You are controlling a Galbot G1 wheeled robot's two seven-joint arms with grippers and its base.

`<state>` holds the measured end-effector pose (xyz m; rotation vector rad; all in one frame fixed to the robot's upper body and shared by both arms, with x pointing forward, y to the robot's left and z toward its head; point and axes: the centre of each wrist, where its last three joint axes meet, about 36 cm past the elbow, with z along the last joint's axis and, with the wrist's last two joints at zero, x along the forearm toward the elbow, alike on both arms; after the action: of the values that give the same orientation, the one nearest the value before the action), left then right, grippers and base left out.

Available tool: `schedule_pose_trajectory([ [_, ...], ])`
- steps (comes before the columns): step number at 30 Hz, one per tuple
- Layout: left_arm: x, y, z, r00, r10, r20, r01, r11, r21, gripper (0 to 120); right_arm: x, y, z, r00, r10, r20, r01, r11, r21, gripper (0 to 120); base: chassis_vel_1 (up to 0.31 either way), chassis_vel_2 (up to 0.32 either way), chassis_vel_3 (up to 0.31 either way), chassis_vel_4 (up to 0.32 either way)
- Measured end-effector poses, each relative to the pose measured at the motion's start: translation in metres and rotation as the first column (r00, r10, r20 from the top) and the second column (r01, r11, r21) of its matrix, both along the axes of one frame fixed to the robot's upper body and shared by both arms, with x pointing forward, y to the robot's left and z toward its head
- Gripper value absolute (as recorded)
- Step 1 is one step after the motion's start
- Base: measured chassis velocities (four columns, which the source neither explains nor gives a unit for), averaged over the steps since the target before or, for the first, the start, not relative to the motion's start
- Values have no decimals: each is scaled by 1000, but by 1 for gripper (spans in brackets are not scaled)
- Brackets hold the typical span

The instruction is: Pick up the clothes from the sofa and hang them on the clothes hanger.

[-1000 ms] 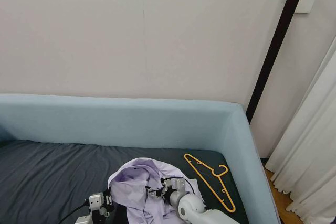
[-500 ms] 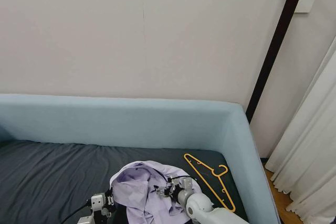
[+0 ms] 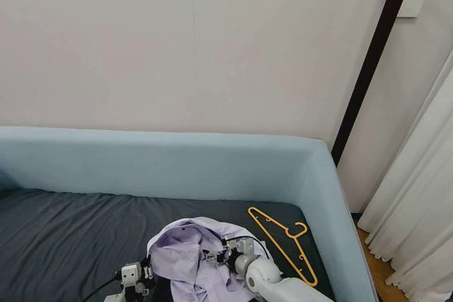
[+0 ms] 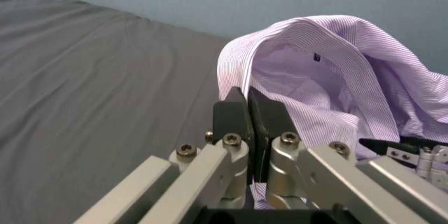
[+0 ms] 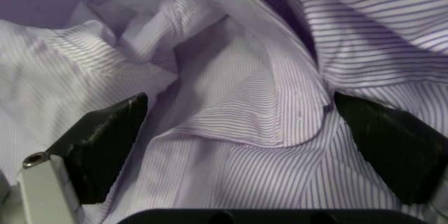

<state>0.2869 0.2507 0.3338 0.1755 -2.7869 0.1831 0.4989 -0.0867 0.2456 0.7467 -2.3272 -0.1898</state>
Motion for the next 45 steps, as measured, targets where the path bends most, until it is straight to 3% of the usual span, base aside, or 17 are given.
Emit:
schedule_pose_trajectory([
  [16, -1, -1, -1, 1000, 4, -6, -4, 1000, -3, 0, 2, 8, -5, 1000, 7, -18, -6, 1000, 19, 100, 0, 0, 0, 0],
  [20, 1, -2, -1, 1000, 4, -2, -4, 1000, -5, 0, 5, 6, -6, 1000, -14, -24, 15, 999, 35, 88, 0, 0, 0, 0],
  [22, 1, -2, -1, 1000, 4, -2, -4, 1000, -5, 0, 5, 6, -6, 1000, -14, -24, 15, 999, 35, 88, 0, 0, 0, 0],
  [26, 2, -2, -1, 1000, 5, -2, -5, 1000, -6, 0, 5, 6, -10, 1000, -2, -28, 3, 999, 44, 55, 0, 0, 0, 0],
  [32, 2, -1, -1, 1000, 6, -4, -6, 1000, -4, 0, 5, 8, -10, 1000, 1, -26, 0, 999, 48, 39, 0, 0, 0, 0],
  [40, 2, -2, -5, 1000, 4, -12, -4, 1000, -2, 0, 5, 3, -13, 1000, -4, -18, 5, 998, 55, 6, 0, 0, 0, 0],
  [45, 0, -4, -8, 1000, 0, -17, 0, 1000, 0, 0, 6, -4, -9, 1000, -22, -5, 22, 997, 72, 0, 0, 0, 0, 0],
])
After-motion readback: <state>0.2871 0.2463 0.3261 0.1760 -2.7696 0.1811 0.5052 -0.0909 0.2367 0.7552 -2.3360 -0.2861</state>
